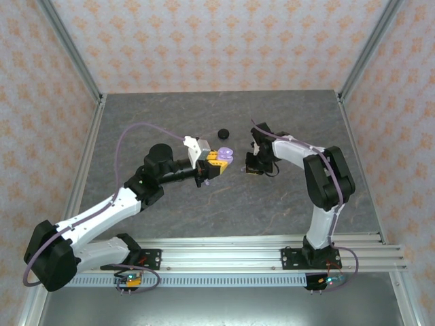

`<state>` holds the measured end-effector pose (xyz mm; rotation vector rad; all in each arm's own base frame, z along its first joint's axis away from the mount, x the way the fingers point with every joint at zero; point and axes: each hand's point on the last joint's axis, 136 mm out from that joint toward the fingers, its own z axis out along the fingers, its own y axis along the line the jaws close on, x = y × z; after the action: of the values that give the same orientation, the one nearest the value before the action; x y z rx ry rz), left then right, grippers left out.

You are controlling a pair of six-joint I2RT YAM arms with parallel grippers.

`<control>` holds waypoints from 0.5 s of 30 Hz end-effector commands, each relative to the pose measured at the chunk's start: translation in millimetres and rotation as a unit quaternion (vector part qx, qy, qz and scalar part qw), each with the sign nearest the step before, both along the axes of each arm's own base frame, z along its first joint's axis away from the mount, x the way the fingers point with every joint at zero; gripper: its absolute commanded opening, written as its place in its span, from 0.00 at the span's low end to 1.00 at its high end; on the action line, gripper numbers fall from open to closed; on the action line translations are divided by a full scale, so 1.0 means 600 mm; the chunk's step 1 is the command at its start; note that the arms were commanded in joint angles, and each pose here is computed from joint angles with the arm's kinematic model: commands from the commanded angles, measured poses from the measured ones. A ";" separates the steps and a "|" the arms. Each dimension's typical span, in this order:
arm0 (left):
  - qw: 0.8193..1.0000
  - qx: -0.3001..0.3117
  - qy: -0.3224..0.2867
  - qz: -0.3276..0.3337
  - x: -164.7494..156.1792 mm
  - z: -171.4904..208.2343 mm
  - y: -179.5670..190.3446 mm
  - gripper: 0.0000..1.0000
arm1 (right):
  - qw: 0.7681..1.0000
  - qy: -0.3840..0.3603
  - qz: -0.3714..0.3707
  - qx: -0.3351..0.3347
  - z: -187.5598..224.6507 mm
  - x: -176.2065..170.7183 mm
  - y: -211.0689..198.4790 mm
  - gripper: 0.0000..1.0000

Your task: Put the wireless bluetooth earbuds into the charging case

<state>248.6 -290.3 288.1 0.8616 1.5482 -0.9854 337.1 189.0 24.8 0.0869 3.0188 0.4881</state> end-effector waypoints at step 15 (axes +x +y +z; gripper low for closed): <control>1.000 -0.003 -0.011 0.010 0.001 0.007 0.004 0.15 | 0.999 -0.033 0.002 -0.023 -0.001 0.058 0.025 0.08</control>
<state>250.7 -289.3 287.0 0.8509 1.5562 -0.9739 362.2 197.2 21.7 0.0861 2.9912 0.4215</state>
